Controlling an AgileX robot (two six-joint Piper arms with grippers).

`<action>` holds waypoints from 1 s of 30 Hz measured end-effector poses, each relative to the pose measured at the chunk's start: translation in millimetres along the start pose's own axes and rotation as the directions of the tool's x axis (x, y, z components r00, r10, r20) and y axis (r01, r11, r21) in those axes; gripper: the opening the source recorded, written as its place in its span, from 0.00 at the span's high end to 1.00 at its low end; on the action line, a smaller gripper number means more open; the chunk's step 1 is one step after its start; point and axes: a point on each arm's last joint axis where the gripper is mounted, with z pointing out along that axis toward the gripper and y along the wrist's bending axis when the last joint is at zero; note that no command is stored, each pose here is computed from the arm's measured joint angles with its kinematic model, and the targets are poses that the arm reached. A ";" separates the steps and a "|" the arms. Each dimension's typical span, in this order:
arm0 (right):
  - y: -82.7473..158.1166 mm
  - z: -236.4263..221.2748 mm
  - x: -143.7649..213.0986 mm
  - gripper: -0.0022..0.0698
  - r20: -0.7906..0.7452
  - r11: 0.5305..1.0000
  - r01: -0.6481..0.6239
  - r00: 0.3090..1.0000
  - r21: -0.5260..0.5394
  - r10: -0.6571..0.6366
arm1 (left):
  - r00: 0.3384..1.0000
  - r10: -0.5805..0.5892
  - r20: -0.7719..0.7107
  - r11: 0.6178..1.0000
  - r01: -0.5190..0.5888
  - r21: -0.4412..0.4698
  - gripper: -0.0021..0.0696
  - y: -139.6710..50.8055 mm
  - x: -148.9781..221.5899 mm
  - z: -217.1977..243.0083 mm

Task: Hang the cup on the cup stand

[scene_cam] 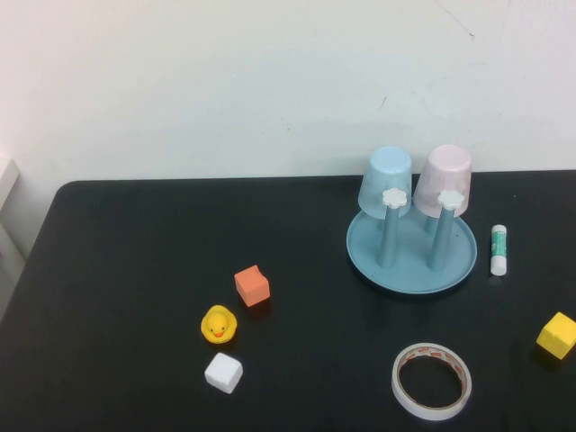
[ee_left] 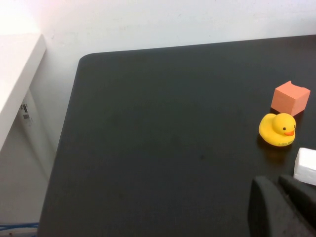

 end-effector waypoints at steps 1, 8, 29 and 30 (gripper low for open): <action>0.0 0.0 0.2 0.97 -0.002 1.000 -0.004 1.000 0.000 0.004 | 1.000 0.000 0.000 1.000 0.000 0.000 0.97 0.0 0.0 0.0; 0.0 -0.2 -0.2 0.97 -0.002 1.000 -0.030 1.000 0.000 0.030 | 1.000 0.000 0.000 1.000 0.000 0.000 0.97 0.0 0.0 0.0; -0.1 -0.4 0.5 0.97 -0.015 1.000 -0.005 1.000 0.000 0.005 | 1.000 0.000 0.000 1.000 0.000 0.000 0.97 0.0 0.0 0.0; -0.1 -0.4 0.5 0.97 -0.015 1.000 -0.005 1.000 0.000 0.005 | 1.000 0.000 0.000 1.000 0.000 0.000 0.97 0.0 0.0 0.0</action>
